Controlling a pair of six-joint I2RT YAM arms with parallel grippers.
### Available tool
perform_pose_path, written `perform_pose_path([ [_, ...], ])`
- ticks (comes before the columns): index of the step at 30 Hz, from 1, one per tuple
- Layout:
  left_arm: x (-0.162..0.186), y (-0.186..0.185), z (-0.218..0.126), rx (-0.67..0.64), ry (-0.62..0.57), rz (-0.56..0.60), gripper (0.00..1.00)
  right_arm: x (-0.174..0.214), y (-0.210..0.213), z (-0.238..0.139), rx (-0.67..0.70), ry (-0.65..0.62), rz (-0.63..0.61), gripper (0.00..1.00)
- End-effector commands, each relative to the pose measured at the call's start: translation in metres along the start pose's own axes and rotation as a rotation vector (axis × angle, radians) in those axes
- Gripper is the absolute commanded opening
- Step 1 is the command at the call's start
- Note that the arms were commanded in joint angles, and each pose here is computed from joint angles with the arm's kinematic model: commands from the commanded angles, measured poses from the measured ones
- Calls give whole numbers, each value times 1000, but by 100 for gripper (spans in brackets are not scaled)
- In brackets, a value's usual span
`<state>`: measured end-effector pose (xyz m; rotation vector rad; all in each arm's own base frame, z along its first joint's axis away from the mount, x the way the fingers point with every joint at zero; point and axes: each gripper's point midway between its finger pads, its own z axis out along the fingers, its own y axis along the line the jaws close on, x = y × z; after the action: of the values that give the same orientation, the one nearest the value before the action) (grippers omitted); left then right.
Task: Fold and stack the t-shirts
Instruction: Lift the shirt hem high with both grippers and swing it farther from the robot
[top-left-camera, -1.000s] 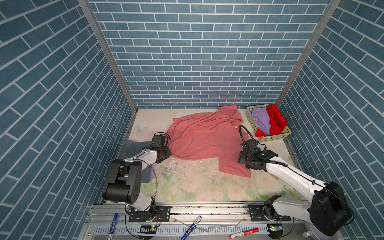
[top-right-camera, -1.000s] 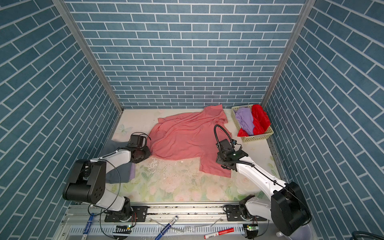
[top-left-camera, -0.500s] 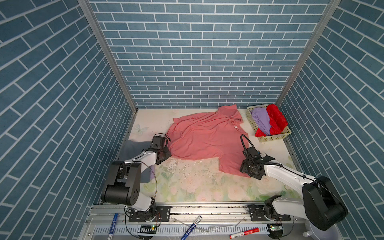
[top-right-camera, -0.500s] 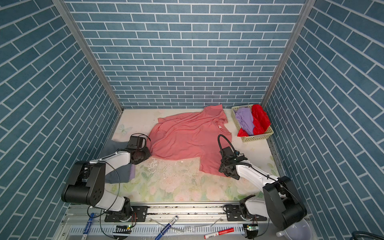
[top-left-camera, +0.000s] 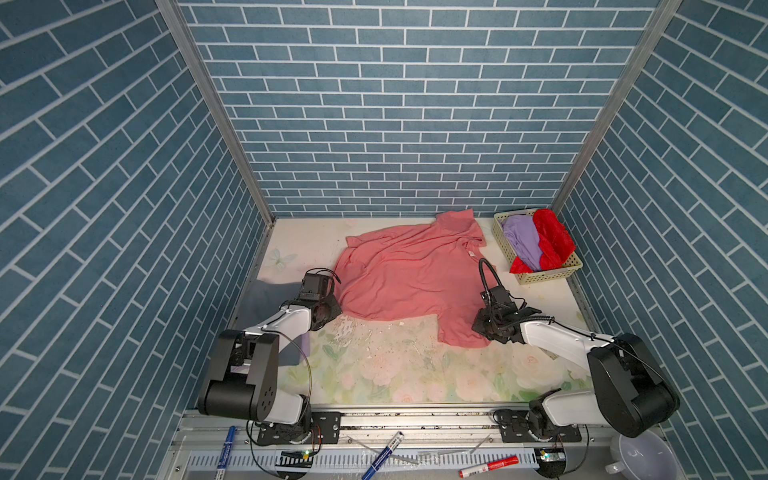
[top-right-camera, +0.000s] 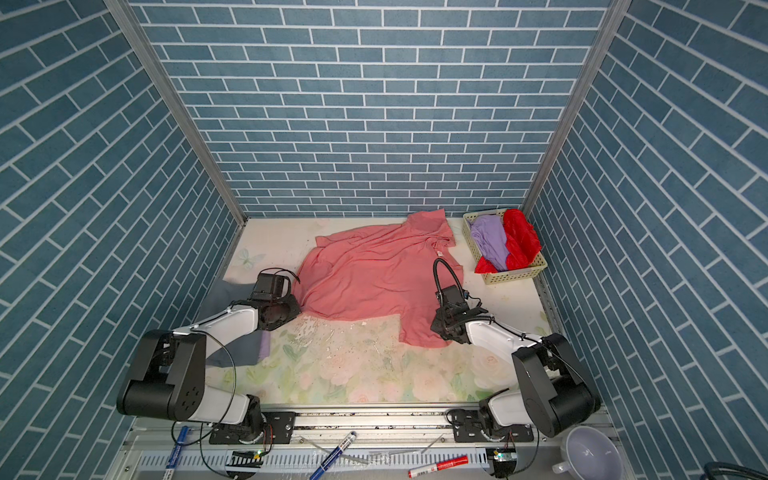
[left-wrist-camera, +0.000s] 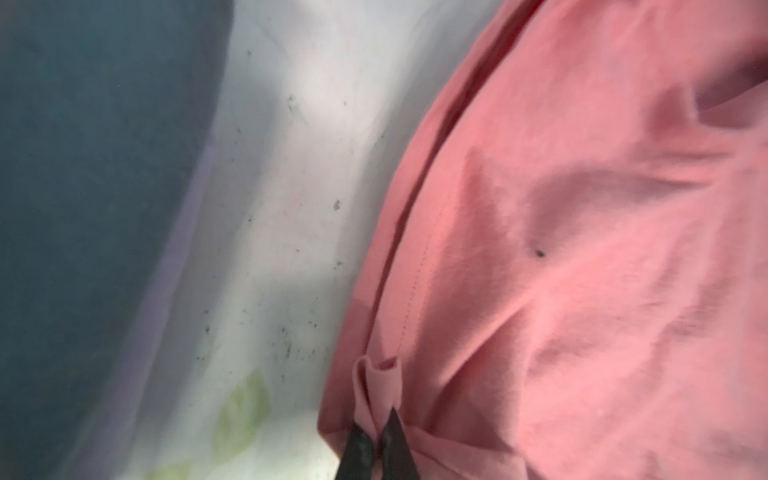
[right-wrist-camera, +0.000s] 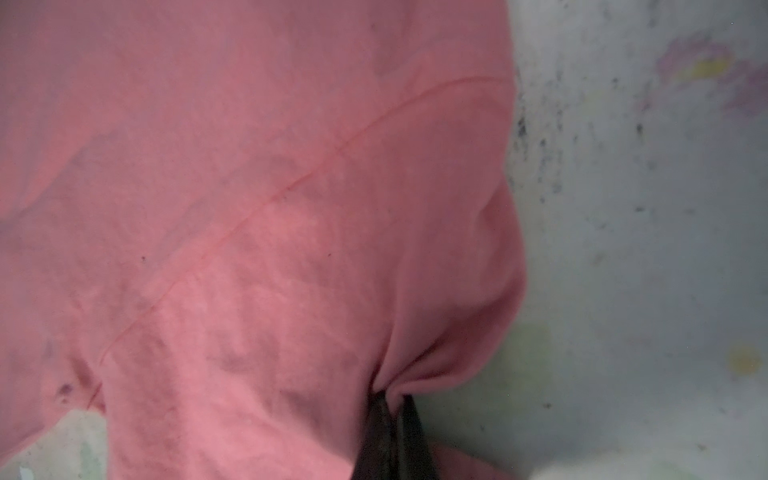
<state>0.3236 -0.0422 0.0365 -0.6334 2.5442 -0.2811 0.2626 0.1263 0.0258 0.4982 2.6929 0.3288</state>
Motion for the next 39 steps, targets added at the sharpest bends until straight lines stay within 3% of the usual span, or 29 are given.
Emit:
perform_pose_path([
  [1, -5, -8, -16, 40, -16, 3, 0, -46, 41, -44, -116, -153, -41, 0],
  [5, -23, -29, -46, 129, -76, 47, 0, -111, 83, -127, -232, -420, -117, 0],
  [8, -53, -56, -92, 215, -171, 110, 0, -147, 107, -198, -294, -600, -190, 0],
  [13, -92, -94, -203, 369, -394, 228, 0, -183, 138, -329, -411, -884, -334, 0],
  [19, -115, -117, -342, 500, -673, 344, 0, -192, 158, -483, -549, -1199, -495, 0],
  [22, -121, -124, -394, 543, -774, 380, 0, -198, 163, -537, -556, -1316, -541, 0],
  [27, -133, -134, -423, 570, -847, 397, 0, -228, 183, -559, -481, -1384, -566, 0],
  [39, -190, -169, -332, 519, -752, 373, 0, -321, 239, -459, -349, -1278, -560, 0],
])
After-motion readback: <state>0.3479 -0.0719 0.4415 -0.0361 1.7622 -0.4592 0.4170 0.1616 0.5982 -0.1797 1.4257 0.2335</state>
